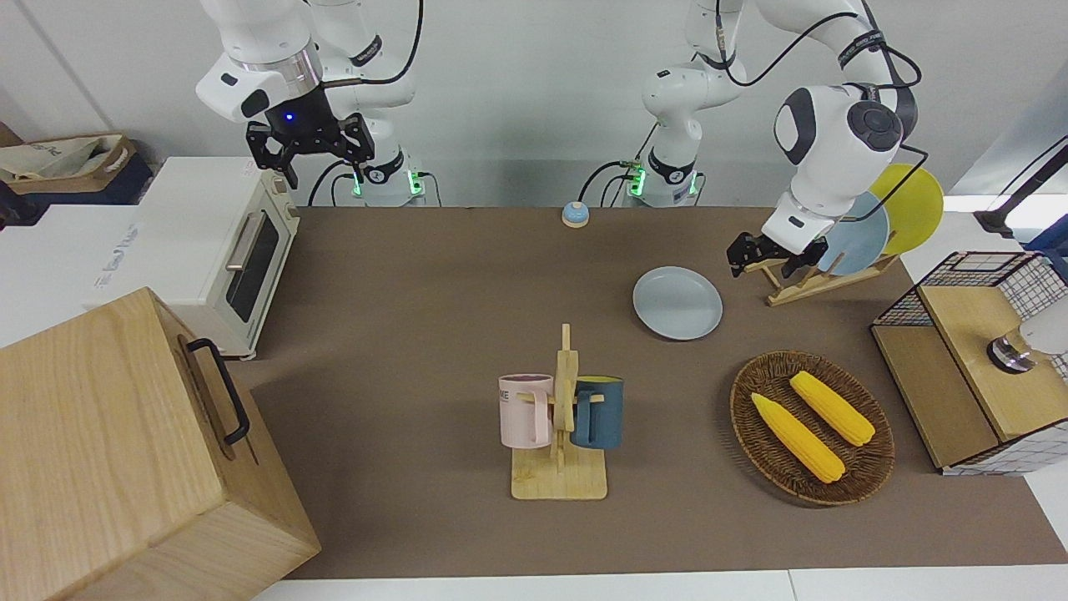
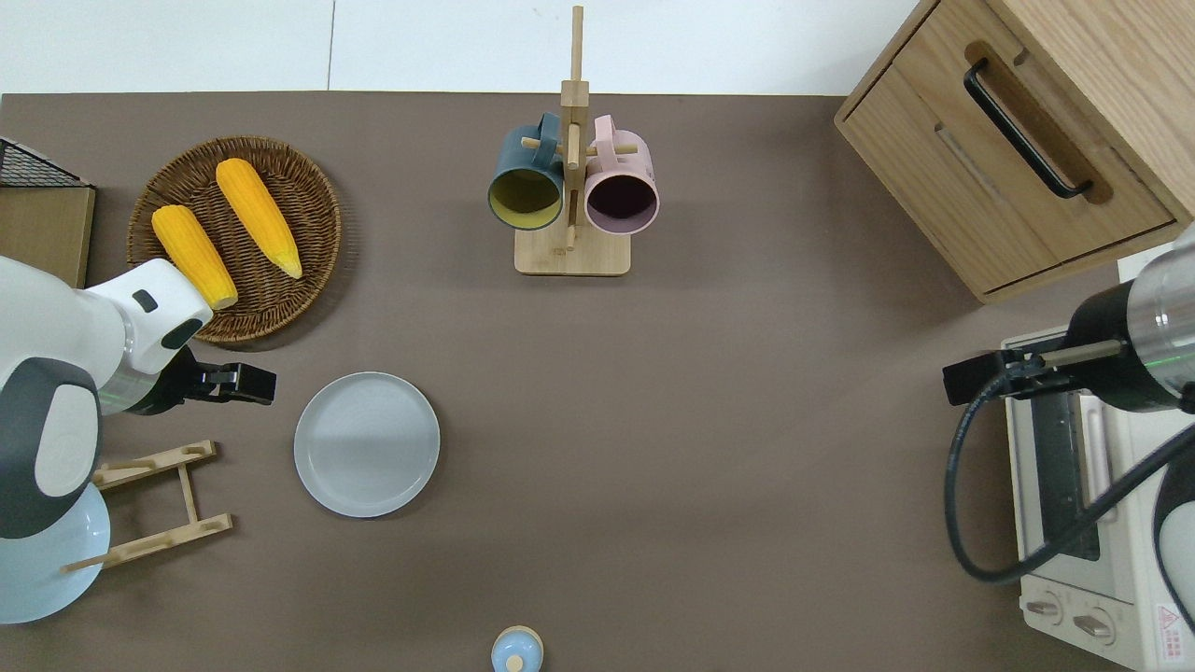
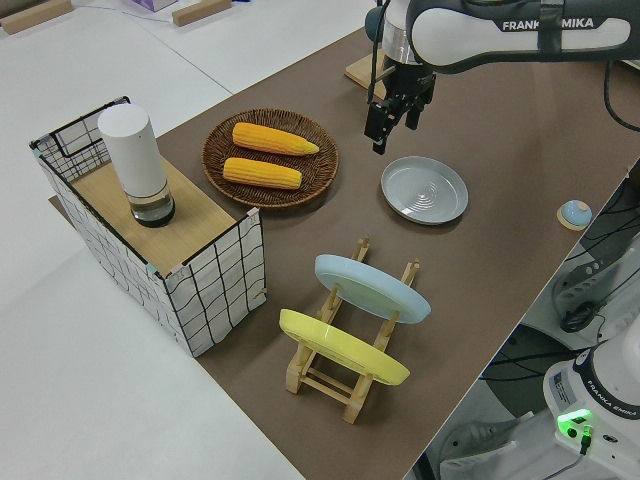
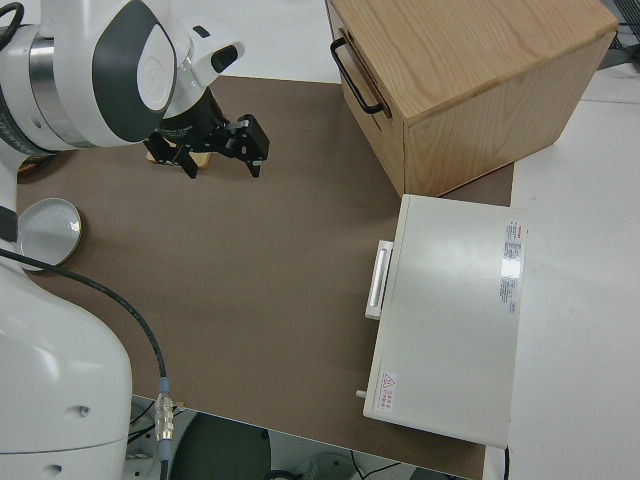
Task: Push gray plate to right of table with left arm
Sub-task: 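Lower the left gripper beside the gray plate's edge nearest it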
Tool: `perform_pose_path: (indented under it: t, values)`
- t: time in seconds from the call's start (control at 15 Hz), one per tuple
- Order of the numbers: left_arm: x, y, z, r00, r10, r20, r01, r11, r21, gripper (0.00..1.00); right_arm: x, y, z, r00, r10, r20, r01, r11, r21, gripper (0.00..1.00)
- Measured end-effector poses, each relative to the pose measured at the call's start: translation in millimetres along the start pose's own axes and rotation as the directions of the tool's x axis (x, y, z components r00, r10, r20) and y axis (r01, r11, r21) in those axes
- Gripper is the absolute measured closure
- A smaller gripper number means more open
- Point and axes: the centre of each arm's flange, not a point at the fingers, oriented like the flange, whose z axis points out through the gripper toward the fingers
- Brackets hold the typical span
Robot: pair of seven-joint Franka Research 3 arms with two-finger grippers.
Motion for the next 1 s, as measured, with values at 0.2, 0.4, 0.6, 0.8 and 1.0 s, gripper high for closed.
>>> perform_pose_path:
  t: [0.2,0.4,0.6,0.8,1.0]
  values:
    - [-0.7,0.0,2.7,1.0000,0.000,0.003,0.000,1.000,0.000,0.00,0.0,0.0,0.0,1.000,0.000,0.000,0.000,1.000,0.000,0.01]
    - [-1.4,0.1,4.6,1.0000,0.000,0.006,0.000,1.000,0.000,0.00,0.0,0.0,0.0,1.000,0.000,0.000,0.000,1.000,0.000,0.01]
    - [-2.9,-0.1,20.9,0.9997,-0.001,-0.024,0.001,1.000,0.004,0.00,0.0,0.0,0.0,1.000,0.000,0.000,0.000,1.000,0.000,0.01]
    - [-12.6,0.2,48.8,0.9991,-0.005,-0.042,0.006,1.000,0.005,0.00,0.0,0.0,0.0,1.000,0.000,0.000,0.000,1.000,0.000,0.01]
    - [-20.4,0.5,62.2,0.9988,-0.009,-0.048,0.009,1.000,0.006,0.00,0.0,0.0,0.0,1.000,0.000,0.000,0.000,1.000,0.000,0.01]
